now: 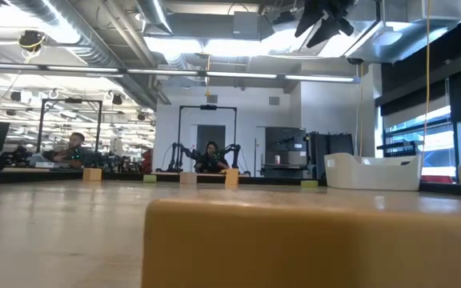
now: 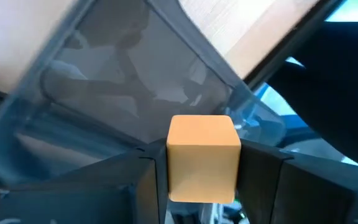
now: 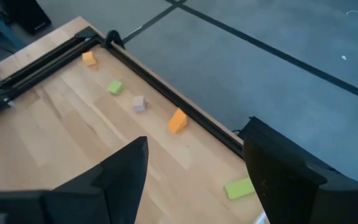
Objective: Sort & place blocks by color
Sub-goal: Put the bottom left yellow block into the black bin
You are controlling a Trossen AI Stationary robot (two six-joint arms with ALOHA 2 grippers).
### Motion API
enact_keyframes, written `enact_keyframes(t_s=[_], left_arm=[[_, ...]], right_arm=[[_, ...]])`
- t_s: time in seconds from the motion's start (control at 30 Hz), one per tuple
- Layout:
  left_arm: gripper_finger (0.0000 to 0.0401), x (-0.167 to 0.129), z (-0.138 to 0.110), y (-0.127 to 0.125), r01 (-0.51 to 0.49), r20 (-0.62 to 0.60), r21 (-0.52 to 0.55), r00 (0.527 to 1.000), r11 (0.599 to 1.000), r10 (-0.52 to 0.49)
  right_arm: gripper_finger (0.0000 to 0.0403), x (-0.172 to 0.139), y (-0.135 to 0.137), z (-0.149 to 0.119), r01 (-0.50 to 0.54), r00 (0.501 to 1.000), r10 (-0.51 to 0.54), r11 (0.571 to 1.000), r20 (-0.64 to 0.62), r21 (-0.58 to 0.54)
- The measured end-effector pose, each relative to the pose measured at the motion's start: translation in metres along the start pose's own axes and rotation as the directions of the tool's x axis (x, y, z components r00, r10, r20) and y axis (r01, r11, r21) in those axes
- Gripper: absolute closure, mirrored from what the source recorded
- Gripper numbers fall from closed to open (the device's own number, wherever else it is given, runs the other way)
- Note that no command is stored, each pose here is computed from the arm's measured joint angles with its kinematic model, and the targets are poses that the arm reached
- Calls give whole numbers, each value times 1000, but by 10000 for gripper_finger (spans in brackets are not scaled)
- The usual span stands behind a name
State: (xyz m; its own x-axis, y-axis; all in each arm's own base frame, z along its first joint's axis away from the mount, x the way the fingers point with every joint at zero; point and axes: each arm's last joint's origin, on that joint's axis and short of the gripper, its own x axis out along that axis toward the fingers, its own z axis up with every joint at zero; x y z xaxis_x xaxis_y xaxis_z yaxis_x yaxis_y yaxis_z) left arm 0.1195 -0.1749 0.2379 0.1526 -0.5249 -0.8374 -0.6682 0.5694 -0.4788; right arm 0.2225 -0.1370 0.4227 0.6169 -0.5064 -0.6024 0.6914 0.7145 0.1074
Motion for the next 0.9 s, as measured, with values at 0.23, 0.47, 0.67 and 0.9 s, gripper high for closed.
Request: enact_keyframes(t_s=[0.23, 0.47, 0.67, 0.9], left_arm=[[287, 41, -4, 2, -69, 0, -13, 998, 998, 69], [287, 61, -1, 5, -134, 28, -39, 990, 990, 136], [287, 68, 1, 6, -155, 57, -50, 986, 987, 158], [216, 68, 1, 6, -155, 57, -52, 986, 987, 158]], right_arm=[[141, 0, 4, -1, -136, 991, 134, 987, -31, -84], [141, -2, 11, -3, -379, 925, 369, 900, -86, -216], [141, -3, 13, -3, -475, 880, 463, 844, -108, -251], [141, -3, 13, -4, -477, 879, 462, 842, -117, -251]])
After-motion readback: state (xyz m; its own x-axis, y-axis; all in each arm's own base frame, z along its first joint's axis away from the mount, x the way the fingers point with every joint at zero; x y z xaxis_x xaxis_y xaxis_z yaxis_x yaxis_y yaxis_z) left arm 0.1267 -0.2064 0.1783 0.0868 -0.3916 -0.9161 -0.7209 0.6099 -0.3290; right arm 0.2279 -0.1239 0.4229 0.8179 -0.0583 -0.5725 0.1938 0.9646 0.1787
